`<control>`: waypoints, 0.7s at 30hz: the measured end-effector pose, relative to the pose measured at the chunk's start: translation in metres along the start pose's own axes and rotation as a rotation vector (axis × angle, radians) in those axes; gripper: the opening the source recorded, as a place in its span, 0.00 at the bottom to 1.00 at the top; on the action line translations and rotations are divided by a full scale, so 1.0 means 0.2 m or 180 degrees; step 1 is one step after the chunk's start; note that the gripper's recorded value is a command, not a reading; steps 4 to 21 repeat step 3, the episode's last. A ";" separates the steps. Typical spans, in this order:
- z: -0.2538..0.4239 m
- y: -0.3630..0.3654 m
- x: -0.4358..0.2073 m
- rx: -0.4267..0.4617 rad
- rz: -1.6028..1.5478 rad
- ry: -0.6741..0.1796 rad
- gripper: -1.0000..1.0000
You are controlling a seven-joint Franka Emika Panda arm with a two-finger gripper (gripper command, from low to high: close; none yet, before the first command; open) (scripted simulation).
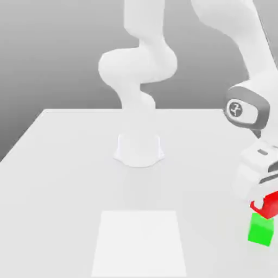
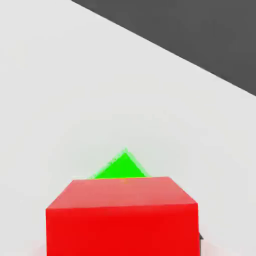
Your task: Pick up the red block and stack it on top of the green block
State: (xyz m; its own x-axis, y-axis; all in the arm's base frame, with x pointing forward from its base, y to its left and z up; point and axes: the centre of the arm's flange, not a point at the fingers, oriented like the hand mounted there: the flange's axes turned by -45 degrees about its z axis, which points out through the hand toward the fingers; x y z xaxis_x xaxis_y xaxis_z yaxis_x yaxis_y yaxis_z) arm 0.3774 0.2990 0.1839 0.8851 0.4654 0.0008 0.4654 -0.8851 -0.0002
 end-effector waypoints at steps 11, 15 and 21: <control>0.00 0.00 0.00 0.0000 0.0000 0.0000 1.00; 0.00 0.00 0.00 0.0000 0.0000 0.0000 1.00; 0.00 0.00 0.00 0.0000 0.0000 0.0000 1.00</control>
